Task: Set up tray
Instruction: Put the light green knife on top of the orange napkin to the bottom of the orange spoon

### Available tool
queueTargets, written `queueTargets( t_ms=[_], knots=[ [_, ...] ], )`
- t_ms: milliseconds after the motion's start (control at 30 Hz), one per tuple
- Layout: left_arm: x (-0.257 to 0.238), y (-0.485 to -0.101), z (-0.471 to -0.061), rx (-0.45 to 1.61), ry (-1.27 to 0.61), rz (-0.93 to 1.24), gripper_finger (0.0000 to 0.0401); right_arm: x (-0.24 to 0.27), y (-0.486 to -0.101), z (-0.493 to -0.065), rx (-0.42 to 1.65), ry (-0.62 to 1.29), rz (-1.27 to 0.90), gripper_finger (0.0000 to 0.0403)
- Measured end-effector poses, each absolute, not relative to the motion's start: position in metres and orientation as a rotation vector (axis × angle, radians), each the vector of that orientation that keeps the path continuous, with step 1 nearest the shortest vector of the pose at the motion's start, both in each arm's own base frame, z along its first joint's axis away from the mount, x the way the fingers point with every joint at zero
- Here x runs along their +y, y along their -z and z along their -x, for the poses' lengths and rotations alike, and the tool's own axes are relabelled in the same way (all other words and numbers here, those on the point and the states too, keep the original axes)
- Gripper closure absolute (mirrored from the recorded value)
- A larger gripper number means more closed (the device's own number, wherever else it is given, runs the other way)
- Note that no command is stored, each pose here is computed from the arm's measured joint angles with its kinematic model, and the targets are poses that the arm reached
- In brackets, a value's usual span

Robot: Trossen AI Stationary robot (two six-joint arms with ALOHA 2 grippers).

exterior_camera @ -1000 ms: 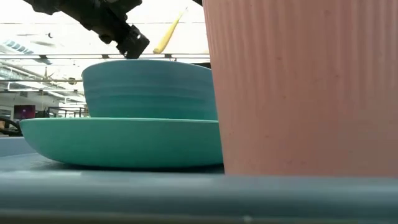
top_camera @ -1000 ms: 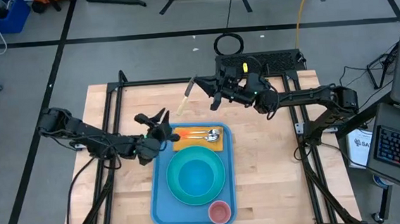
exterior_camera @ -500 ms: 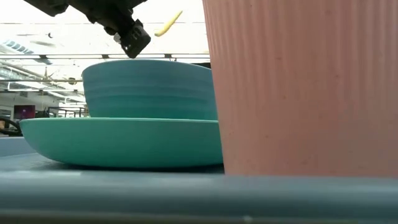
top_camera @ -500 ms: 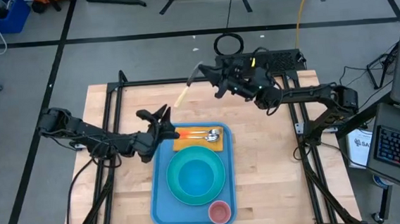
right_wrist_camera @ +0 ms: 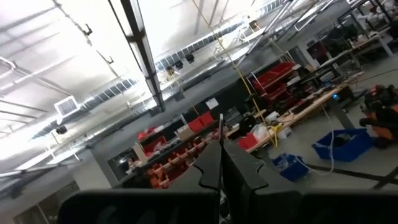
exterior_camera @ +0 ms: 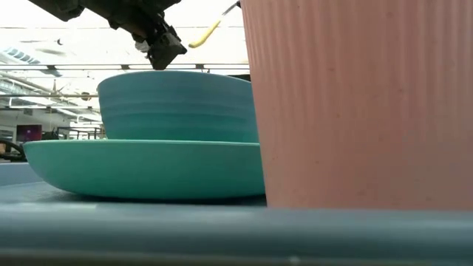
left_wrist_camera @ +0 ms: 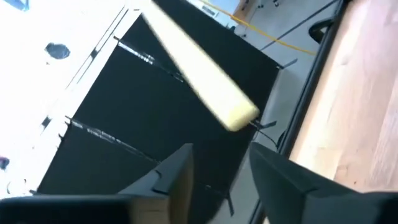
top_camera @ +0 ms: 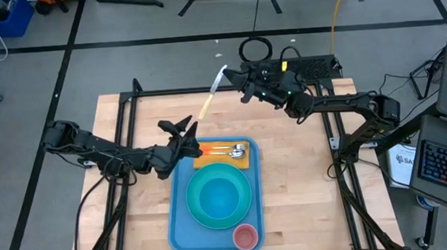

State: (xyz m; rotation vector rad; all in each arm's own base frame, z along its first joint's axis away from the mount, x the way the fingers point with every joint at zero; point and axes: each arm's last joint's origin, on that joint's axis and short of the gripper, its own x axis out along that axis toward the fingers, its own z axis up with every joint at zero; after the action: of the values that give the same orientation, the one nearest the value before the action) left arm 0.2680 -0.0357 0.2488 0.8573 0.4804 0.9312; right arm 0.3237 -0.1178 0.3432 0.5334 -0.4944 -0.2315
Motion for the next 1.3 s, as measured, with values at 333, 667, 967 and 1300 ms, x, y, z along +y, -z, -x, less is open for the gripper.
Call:
queueTargets(
  t_ms=[333,667,967,1300],
  knots=[
    [-0.025,-0.252,-0.270,0.513,-0.948,-0.917,0.0150,-0.142,-0.338,-0.316,-0.458,0.216,-0.697,0.0403],
    [-0.018,-0.255,-0.274,0.422,-0.850,-0.927,0.0148,-0.147,-0.337,-0.314,-0.446,0.209,-0.714,0.0403],
    [-0.017,-0.248,-0.283,0.365,-0.772,-0.931,0.0148,-0.149,-0.339,-0.313,-0.498,0.287,-0.693,0.0403],
    [-0.007,-0.243,-0.298,0.392,-0.822,-0.955,0.0148,-0.137,-0.330,-0.324,-0.478,0.328,-0.677,0.0403]
  ],
)
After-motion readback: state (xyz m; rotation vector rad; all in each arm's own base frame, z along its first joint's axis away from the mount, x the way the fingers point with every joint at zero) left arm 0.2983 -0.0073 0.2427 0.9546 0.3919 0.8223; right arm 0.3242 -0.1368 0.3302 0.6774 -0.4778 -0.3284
